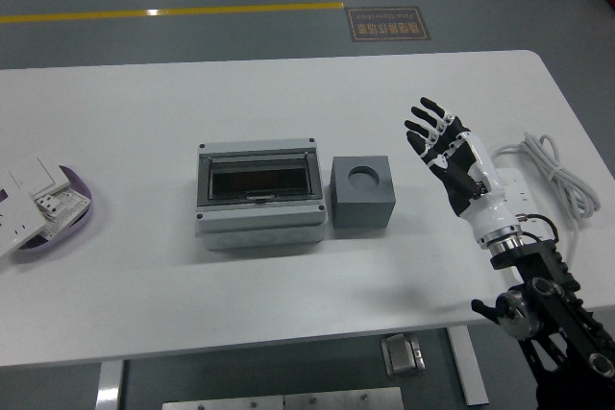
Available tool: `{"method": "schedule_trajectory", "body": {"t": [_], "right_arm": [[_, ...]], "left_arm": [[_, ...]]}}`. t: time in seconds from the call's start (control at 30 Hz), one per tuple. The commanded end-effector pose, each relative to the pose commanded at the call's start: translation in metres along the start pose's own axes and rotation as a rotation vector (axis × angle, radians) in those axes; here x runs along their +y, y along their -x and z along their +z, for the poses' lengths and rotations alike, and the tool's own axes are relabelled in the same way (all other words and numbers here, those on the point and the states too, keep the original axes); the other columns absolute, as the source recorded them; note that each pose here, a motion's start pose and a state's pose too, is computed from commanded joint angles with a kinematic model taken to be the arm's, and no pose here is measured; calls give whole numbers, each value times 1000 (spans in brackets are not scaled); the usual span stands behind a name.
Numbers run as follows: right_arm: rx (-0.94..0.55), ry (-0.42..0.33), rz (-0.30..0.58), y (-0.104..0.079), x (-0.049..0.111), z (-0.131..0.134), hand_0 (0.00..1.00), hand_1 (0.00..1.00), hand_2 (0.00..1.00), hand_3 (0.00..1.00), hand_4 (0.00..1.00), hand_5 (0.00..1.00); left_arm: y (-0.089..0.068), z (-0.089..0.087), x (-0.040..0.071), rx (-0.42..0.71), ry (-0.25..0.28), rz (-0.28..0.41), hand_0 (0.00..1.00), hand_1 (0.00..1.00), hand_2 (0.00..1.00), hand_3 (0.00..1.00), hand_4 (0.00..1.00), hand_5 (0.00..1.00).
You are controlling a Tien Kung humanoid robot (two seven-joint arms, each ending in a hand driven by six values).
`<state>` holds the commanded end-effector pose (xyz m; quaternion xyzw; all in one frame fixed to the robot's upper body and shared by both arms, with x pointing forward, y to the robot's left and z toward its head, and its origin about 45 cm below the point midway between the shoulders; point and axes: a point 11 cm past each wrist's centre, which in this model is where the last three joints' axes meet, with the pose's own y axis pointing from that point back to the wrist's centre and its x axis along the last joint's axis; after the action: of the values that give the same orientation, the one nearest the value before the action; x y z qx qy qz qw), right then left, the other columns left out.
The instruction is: Pick up the cylinder from the cube,place it in the box,flap close box
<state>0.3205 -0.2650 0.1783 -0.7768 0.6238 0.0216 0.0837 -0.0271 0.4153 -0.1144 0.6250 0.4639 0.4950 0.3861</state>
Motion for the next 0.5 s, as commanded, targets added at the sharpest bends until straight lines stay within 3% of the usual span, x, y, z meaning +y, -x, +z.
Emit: {"method": "schedule_trajectory", "body": {"t": [0.43,0.47,0.5], "right_arm": [[-49,7,-31,3,0,-4,967,942,976,979,998,363],[-60,4,-33,3,-1,-4,998,976,994,998,998,601],[-71,2,-36,4,-1,-4,998,976,994,998,998,601]], "left_arm": [[0,-1,0,1,-6,1,599,584,556,596,658,204],[0,-1,0,1,-7,1,599,584,556,596,658,204],[1,-1,0,1,-7,0,599,584,556,596,658,204]]}}
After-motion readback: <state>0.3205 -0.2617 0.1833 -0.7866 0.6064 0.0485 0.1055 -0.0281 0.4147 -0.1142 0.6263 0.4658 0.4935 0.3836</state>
